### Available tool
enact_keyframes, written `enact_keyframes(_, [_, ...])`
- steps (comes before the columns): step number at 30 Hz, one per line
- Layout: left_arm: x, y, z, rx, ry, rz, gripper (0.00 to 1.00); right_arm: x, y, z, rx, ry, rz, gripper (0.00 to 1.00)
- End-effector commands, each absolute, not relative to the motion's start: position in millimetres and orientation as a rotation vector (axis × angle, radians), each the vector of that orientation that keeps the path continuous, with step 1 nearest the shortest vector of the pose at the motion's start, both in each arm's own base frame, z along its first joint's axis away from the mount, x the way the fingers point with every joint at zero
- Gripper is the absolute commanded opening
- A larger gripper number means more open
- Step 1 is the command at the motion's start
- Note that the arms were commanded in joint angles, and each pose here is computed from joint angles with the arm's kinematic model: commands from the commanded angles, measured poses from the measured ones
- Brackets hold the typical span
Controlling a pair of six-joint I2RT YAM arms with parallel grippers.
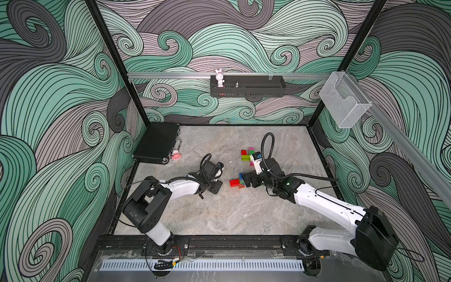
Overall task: Assemble the number 4 with lego
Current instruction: Adjust the lego brick at the center of the board.
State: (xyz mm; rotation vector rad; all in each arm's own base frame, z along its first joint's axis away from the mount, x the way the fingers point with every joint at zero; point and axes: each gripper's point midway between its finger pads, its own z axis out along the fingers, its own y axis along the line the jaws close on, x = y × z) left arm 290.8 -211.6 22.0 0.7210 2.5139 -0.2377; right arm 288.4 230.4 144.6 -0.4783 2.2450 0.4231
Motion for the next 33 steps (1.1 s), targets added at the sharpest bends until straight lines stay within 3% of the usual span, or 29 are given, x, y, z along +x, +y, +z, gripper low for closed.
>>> enact_keyframes(1, [299,-220,37,0.663,2.42,-0.326,0.63,292,228,156,-0.475,2.215,0.401,0.95])
enact_keyframes(10, [300,-213,43,0.574,2.131,-0.399,0.65,292,225,158,-0.477,2.205,0.38,0.94])
enact_keyframes(33, [301,-220,45,0.613,1.949,-0.432,0.45,290,225,158,-0.479,2.202,0.388,0.94])
